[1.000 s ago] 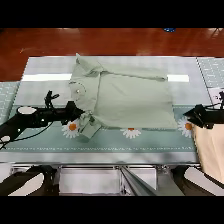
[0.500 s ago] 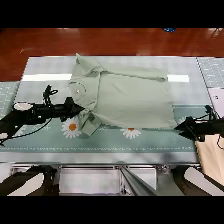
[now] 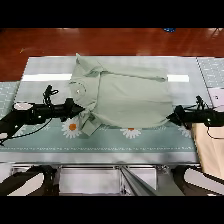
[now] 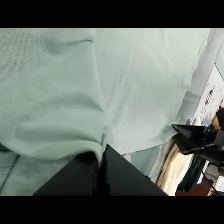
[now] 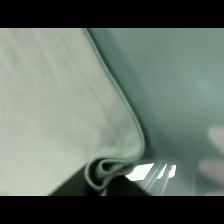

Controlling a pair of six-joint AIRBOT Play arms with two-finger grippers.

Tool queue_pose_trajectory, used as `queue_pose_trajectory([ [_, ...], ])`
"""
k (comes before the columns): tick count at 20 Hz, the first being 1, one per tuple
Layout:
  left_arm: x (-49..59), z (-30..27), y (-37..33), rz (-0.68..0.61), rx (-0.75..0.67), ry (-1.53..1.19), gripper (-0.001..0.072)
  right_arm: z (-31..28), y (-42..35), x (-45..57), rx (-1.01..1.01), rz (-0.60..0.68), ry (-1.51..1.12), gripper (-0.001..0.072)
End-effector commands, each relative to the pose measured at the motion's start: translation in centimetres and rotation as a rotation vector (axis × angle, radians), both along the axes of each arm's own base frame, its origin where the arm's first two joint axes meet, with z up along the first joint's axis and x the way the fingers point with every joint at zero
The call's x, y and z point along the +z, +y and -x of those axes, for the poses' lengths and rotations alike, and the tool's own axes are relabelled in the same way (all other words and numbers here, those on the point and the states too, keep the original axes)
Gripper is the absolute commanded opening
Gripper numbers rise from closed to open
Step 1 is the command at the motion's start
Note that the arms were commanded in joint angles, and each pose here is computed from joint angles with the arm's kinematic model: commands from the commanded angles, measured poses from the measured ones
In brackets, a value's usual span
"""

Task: Fold the shirts.

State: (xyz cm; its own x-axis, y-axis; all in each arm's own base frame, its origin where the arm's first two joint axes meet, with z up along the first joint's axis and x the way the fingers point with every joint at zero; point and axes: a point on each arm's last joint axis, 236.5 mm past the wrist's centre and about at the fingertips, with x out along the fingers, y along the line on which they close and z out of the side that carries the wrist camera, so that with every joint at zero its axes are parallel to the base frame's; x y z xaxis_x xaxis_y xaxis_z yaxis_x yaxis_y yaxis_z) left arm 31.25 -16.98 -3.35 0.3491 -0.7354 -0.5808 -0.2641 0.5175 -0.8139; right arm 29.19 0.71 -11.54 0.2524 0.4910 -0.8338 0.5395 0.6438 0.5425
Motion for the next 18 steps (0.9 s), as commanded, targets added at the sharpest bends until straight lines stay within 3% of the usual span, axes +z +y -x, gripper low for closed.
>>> queue_pose_trajectory([
  [1,0.1,0.0,0.0,0.002,-0.002,0.0,0.0021,-3.7,1.8,1.3,0.094,0.021,-0.115,0.0023],
  [5,3.4,-2.5,1.0,0.014,-0.011,-0.098,0.0021,-7.7,2.7,8.1,0.242,0.015,-0.261,0.0022],
  [11,17.3,-8.8,6.7,0.018,0.011,-0.407,0.002,-15.4,-2.2,28.0,0.233,0.234,-0.642,0.0022],
  [18,34.0,-9.3,11.7,-0.091,0.041,-0.741,0.002,-12.1,-3.5,46.0,0.204,0.438,-0.961,0.0022],
])
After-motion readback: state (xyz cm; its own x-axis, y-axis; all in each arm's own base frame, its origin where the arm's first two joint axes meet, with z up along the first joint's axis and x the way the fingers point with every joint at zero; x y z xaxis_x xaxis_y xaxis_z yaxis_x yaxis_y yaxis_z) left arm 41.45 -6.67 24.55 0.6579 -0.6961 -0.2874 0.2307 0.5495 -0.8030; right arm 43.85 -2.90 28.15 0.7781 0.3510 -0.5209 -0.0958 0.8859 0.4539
